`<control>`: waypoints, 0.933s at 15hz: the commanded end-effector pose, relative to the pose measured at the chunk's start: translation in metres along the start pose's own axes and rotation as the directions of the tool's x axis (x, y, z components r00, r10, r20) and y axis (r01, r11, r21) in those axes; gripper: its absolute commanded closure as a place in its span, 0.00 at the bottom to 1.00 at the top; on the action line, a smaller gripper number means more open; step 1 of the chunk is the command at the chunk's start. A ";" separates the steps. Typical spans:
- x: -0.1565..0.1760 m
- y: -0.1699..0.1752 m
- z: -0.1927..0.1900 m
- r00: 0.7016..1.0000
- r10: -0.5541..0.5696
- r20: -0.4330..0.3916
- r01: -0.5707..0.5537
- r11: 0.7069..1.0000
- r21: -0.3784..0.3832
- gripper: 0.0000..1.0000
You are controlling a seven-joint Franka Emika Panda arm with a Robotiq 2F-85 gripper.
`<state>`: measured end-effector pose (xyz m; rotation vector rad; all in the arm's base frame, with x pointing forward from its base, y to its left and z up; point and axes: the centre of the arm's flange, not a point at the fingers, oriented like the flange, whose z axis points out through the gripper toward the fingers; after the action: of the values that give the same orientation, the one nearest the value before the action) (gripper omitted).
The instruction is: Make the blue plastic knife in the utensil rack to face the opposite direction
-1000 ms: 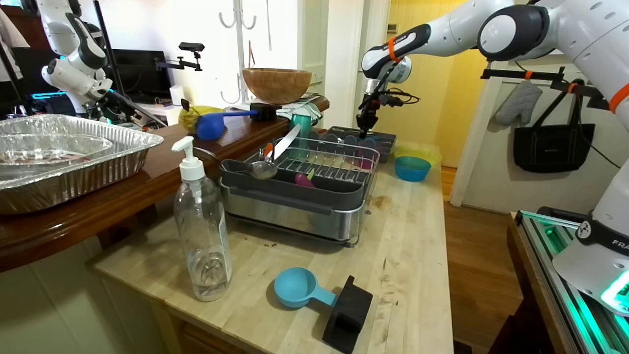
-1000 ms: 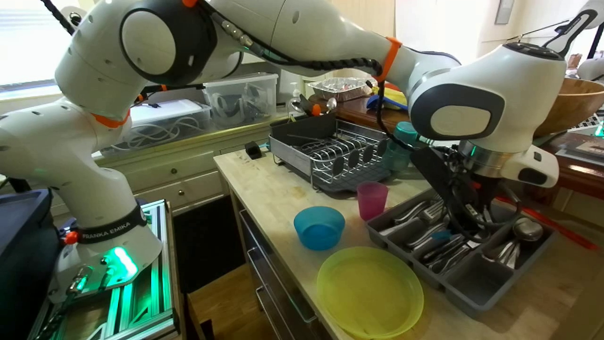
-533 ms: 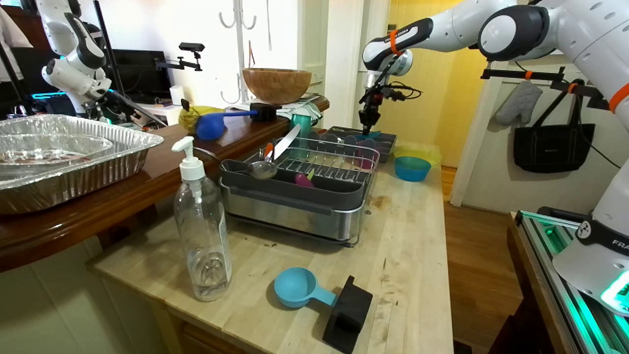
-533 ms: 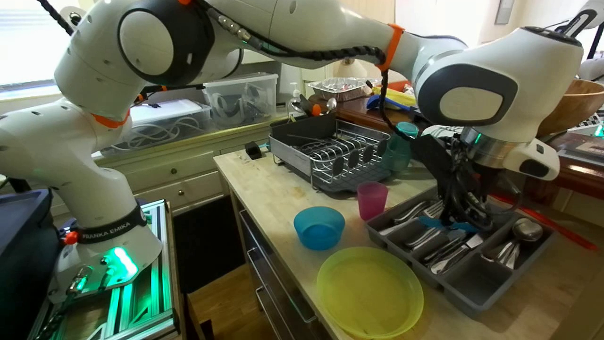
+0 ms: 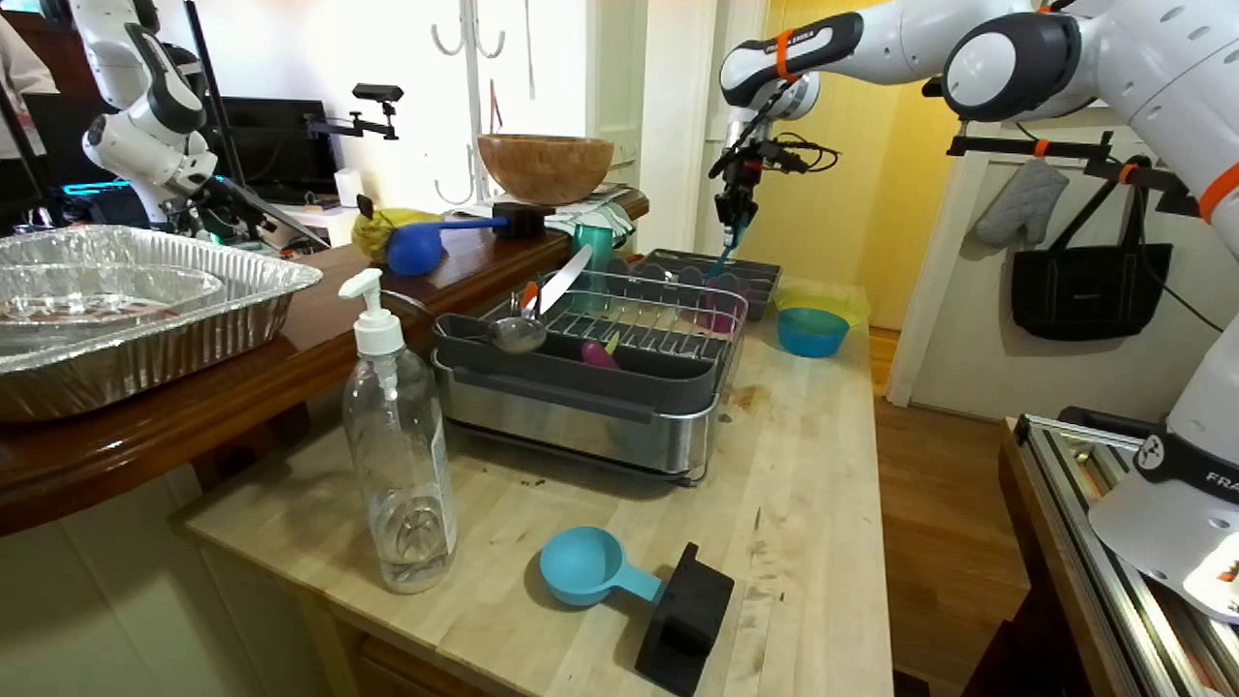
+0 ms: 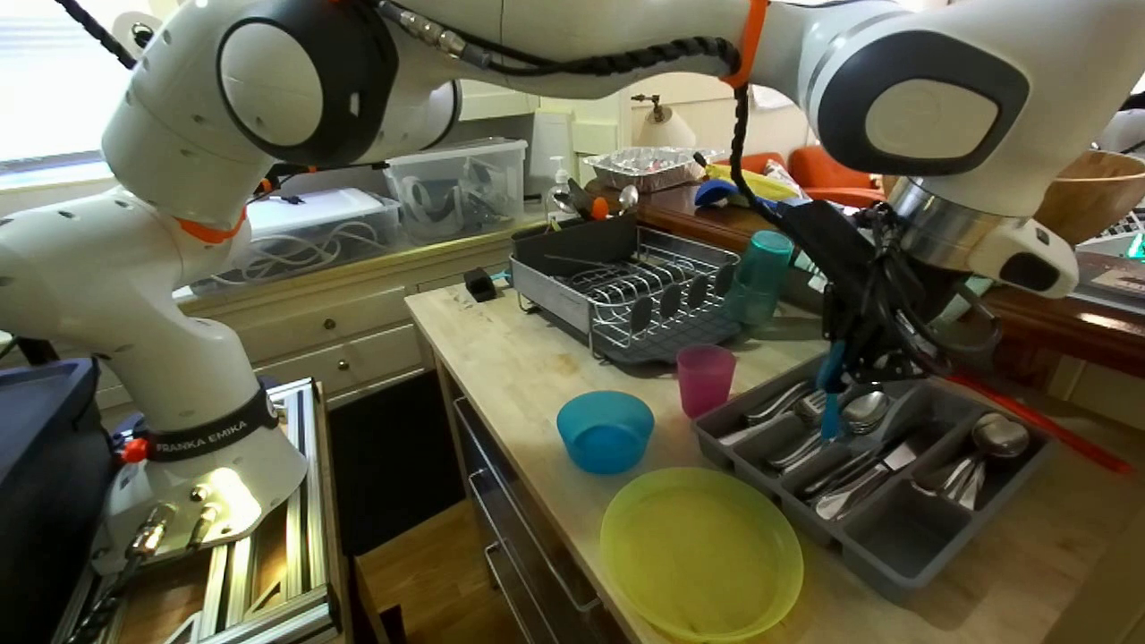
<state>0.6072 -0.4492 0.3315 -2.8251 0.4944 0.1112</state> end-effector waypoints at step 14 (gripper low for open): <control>0.014 0.029 -0.054 0.993 -0.068 0.098 0.073 0.996 -0.048 0.98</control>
<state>0.5919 -0.4710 0.3701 -2.8435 0.4529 0.1794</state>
